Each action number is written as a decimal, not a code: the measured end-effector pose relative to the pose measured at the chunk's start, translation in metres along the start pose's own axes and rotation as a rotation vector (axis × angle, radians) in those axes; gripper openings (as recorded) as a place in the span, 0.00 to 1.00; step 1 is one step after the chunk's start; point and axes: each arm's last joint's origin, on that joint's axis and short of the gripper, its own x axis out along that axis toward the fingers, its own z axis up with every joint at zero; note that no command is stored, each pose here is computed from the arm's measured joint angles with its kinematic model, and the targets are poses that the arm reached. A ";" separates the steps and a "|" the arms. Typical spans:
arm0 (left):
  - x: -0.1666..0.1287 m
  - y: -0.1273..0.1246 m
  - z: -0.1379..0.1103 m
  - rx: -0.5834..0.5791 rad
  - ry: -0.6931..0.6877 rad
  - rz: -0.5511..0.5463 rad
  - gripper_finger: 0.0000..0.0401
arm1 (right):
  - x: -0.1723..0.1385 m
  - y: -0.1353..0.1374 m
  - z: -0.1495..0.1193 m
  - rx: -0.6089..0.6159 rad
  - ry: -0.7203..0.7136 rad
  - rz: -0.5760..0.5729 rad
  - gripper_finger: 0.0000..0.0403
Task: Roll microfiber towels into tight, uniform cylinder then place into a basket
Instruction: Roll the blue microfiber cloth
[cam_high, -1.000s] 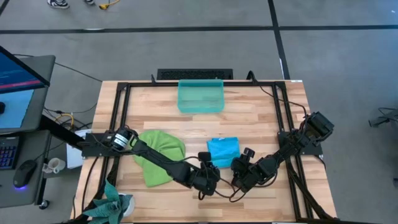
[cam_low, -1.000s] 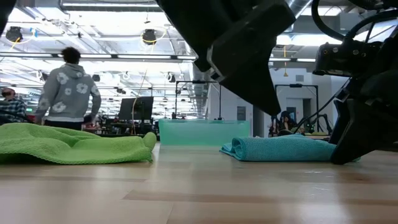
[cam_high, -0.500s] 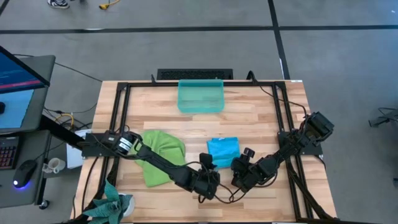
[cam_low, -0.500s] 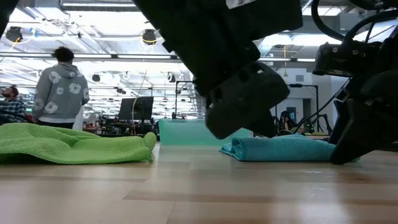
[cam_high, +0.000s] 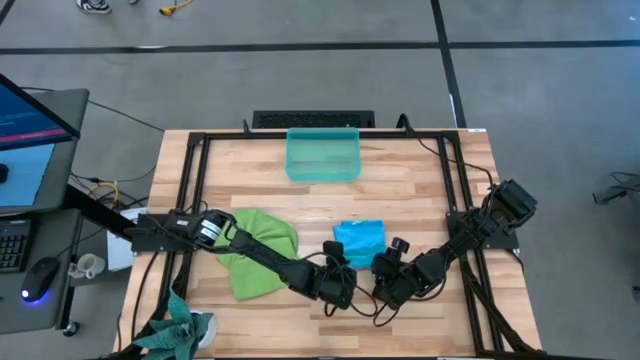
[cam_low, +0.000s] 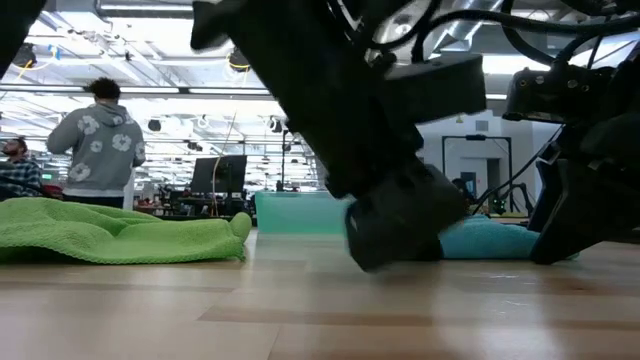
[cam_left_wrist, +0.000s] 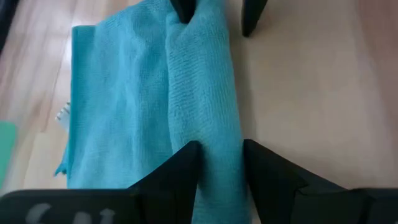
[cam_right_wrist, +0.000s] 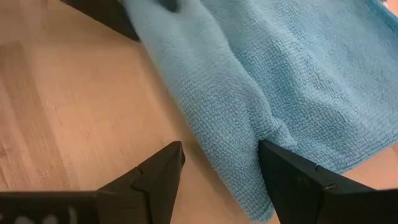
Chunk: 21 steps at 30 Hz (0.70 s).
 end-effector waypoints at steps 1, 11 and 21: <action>0.001 0.000 -0.001 0.002 0.008 0.006 0.31 | -0.001 0.001 -0.001 -0.012 -0.003 0.004 0.59; 0.006 -0.001 -0.006 -0.039 0.063 -0.032 0.18 | -0.004 0.006 -0.006 -0.083 -0.016 0.016 0.59; -0.003 0.003 0.011 -0.081 0.108 -0.155 0.04 | -0.012 0.012 -0.013 -0.142 -0.042 0.038 0.59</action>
